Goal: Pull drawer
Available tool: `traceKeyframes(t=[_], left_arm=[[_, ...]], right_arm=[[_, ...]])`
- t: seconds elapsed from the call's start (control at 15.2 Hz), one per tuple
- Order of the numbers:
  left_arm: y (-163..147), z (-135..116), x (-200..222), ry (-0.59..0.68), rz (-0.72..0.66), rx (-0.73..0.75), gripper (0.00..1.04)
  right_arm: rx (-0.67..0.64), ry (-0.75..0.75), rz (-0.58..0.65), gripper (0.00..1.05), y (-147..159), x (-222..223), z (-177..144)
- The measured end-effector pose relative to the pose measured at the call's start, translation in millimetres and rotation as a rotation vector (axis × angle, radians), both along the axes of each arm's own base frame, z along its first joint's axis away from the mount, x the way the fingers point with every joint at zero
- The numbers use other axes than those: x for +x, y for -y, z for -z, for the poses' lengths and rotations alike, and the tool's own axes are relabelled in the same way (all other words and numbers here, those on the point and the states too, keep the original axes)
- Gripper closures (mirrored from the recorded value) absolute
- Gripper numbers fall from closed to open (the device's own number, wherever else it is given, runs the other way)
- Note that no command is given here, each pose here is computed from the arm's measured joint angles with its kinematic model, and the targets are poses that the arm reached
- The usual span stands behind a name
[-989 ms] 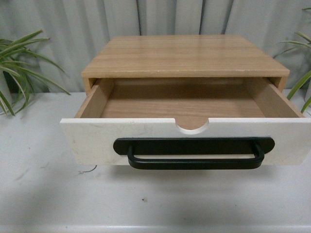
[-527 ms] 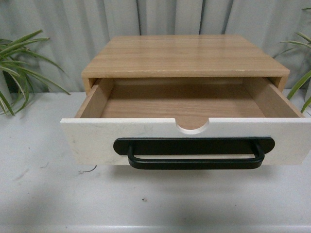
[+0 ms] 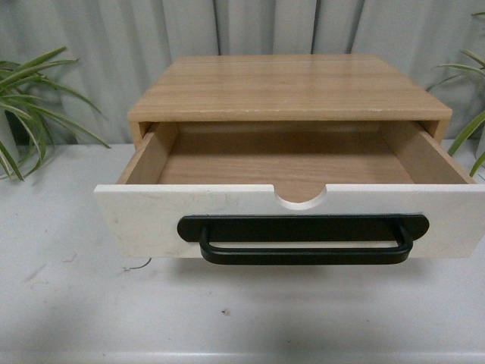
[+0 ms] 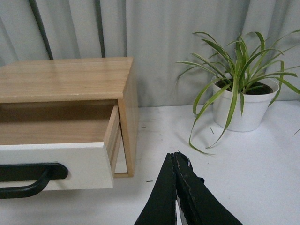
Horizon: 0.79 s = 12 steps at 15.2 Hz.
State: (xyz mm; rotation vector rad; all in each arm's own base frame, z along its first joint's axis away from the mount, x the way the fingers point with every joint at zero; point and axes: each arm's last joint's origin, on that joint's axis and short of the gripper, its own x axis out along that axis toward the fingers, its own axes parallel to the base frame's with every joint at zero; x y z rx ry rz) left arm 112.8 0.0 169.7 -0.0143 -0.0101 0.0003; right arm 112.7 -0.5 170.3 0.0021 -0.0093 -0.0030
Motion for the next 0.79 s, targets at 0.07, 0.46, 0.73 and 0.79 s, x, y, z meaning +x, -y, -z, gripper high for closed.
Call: traceKeyframes(t=[0.07, 0.46, 0.73, 0.79], left_arm=[[0.0, 0.1, -1.3, 0.000, 0.000, 0.000, 1.03], [0.0, 0.8, -15.5, 0.004, 0.000, 0.000, 1.03], [0.0, 3.6, -15.2, -0.011, 0.000, 0.000, 1.03], [0.0, 3.8, -15.2, -0.013, 0.000, 0.000, 1.03]], right_arm=[[0.000, 0.006, 0.000, 1.03, 0.0, -1.6, -0.5], [0.000, 0.000, 0.002, 1.03, 0.0, -15.6, 2.6], [0.000, -0.006, 0.002, 1.03, 0.0, -15.5, 3.3], [0.000, -0.005, 0.002, 1.03, 0.0, -15.5, 3.2]])
